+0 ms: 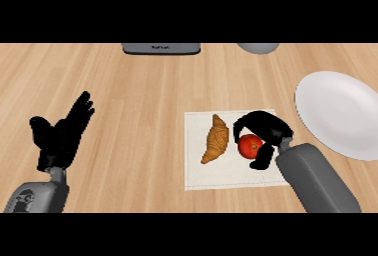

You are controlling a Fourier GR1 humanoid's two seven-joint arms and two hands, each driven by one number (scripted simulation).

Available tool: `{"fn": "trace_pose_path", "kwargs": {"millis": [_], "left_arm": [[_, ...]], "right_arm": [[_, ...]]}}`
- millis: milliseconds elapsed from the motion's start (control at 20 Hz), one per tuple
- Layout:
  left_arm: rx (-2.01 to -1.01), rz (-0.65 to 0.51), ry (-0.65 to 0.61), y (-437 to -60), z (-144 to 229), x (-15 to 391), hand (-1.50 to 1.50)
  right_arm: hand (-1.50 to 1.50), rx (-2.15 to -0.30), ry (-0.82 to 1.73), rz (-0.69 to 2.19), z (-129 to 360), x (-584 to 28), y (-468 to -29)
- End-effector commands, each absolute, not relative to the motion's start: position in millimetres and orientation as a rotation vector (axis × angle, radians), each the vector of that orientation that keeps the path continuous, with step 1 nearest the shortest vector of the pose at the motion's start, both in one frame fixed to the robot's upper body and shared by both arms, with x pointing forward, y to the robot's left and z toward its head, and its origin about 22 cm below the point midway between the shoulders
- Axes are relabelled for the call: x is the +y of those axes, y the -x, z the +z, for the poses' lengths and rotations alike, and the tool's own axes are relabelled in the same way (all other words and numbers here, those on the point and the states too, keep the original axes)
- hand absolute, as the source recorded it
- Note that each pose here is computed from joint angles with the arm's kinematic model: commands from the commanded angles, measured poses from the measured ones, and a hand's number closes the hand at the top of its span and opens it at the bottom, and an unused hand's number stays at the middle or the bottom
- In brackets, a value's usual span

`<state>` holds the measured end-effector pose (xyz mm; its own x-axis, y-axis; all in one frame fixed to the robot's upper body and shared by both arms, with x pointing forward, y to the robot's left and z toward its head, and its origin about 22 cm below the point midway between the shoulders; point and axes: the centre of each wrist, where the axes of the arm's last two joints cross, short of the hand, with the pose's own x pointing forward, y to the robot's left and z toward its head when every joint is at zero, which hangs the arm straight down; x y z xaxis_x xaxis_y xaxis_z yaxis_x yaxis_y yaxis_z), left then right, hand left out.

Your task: Pick the tomato from the placemat and place it in the plate

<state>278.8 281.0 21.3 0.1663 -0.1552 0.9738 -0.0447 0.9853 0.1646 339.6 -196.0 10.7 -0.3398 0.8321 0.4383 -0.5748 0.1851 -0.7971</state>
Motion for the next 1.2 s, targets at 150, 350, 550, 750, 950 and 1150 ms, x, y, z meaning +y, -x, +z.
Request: {"fn": "trace_pose_path", "kwargs": {"millis": [150,350,550,750,950,1150], "left_arm": [[-1.386,-0.088,-0.177,-280,16,298,0.00],[-1.410,-0.075,-0.185,-283,17,305,0.00],[-1.414,-0.068,-0.189,-274,16,294,0.00],[-1.388,-0.061,-0.171,-285,19,286,0.00],[-1.402,-0.073,-0.183,-267,11,296,0.00],[-1.407,-0.067,-0.181,-279,29,310,0.00]], "right_arm": [[1.50,-1.304,0.277,1.407,0,-183,-332],[1.50,-1.341,0.314,1.367,3,-183,-284],[1.50,-1.419,0.459,1.330,26,-184,-265],[1.50,-1.599,0.668,1.183,58,-187,-265],[1.50,-1.777,0.927,0.935,96,-206,-261],[1.50,-1.769,1.090,0.746,115,-216,-252]]}}
